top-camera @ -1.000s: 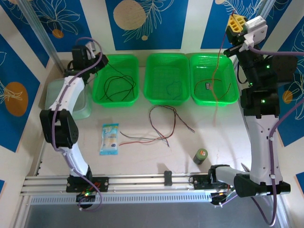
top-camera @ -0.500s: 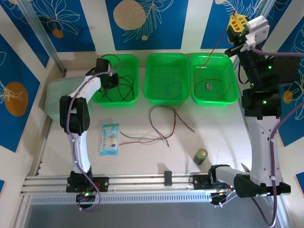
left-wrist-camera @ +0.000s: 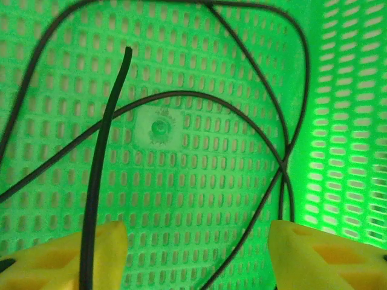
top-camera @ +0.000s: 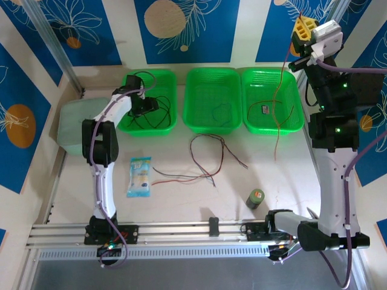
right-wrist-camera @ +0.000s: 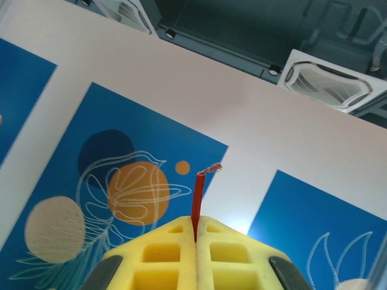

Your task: Untangle the cables

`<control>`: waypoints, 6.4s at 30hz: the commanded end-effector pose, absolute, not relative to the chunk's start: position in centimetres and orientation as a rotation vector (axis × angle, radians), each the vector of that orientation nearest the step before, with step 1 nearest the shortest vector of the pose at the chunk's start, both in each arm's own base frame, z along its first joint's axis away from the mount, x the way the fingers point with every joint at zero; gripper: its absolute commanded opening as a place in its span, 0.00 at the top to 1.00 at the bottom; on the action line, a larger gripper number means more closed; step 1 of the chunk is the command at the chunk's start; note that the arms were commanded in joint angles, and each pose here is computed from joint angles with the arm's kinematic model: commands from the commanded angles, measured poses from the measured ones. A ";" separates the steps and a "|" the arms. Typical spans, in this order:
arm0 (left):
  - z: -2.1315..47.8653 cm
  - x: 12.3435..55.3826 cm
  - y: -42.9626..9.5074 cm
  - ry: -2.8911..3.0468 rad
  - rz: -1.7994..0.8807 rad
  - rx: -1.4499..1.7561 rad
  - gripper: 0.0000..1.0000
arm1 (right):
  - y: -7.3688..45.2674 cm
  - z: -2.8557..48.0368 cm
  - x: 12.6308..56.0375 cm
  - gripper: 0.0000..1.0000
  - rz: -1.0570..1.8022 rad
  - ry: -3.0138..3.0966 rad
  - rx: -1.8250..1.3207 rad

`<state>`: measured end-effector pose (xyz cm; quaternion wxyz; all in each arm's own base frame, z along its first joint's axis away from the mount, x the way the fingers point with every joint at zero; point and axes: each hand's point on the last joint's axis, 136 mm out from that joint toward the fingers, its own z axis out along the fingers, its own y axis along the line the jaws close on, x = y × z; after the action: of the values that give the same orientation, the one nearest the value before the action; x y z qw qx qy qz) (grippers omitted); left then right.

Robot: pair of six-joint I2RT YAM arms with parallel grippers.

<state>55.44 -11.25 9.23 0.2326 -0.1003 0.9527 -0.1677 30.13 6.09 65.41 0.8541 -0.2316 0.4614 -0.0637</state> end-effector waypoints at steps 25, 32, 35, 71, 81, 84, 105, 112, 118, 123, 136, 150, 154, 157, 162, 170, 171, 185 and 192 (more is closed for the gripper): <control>32.5 51.2 -10.4 2.247 -0.308 -0.026 0.17 | -2.0 68.7 39.9 1.00 -0.263 0.984 -0.310; 34.0 47.5 -10.4 2.234 -0.300 0.020 0.16 | -7.1 67.4 42.5 1.00 -0.211 1.038 -0.199; 34.4 46.1 -10.0 2.225 -0.297 0.024 0.16 | -8.6 66.3 43.7 1.00 -0.185 1.063 -0.165; 34.8 43.0 -9.5 2.229 -0.297 0.034 0.14 | -7.6 63.2 50.5 1.00 0.023 1.176 -0.093; 34.8 42.1 -9.8 2.232 -0.329 0.036 0.14 | -6.5 57.4 51.5 1.00 0.016 1.388 0.096; 35.2 41.9 -9.9 2.221 -0.347 0.035 0.14 | -6.8 55.3 51.2 1.00 0.029 1.435 0.146; 35.0 40.6 -10.4 2.225 -0.366 0.027 0.12 | -10.3 40.9 46.3 1.00 -0.438 1.612 0.270; 34.8 40.2 -10.8 2.236 -0.363 0.039 0.11 | -11.7 36.9 46.6 1.00 -0.387 1.773 0.395; 34.8 40.0 -10.9 2.236 -0.361 0.048 0.11 | -12.2 34.6 46.4 1.00 -0.272 1.827 0.475; 34.6 40.1 -11.2 2.237 -0.371 0.049 0.10 | -12.1 33.5 47.1 1.00 -0.282 1.819 0.456; 34.0 39.9 -11.5 2.247 -0.381 0.059 0.09 | -10.3 32.5 48.6 1.00 -0.311 1.847 0.323; 33.3 40.1 -12.2 2.262 -0.382 0.061 0.08 | -10.8 29.9 51.4 1.00 -0.454 1.863 0.312; 33.1 40.2 -12.2 2.266 -0.374 0.065 0.07 | -11.1 28.2 53.1 1.00 -0.500 1.897 0.299; 33.0 40.4 -12.1 2.271 -0.367 0.063 0.07 | -11.5 26.4 54.2 1.00 -0.485 1.930 0.313; 32.7 40.6 -12.3 2.276 -0.375 0.066 0.07 | -13.2 22.5 56.9 1.00 -0.476 2.022 0.328; 32.0 40.8 -12.6 2.298 -0.369 0.067 0.06 | -12.9 16.9 60.4 1.00 -0.238 2.288 0.363; 31.9 40.8 -12.6 2.300 -0.368 0.064 0.06 | -12.6 16.2 60.5 1.00 -0.209 2.316 0.367; 30.4 40.7 -13.4 2.326 -0.395 0.070 0.05 | -10.9 6.9 57.8 0.85 -0.062 2.622 0.474; 30.2 40.2 -13.3 2.327 -0.399 0.068 0.05 | -11.1 7.0 57.3 0.34 -0.054 2.641 0.471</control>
<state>40.63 -12.73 29.80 0.3751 0.0230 0.9153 -0.1451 57.80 -11.35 6.83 0.2387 0.1700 0.9556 -0.0298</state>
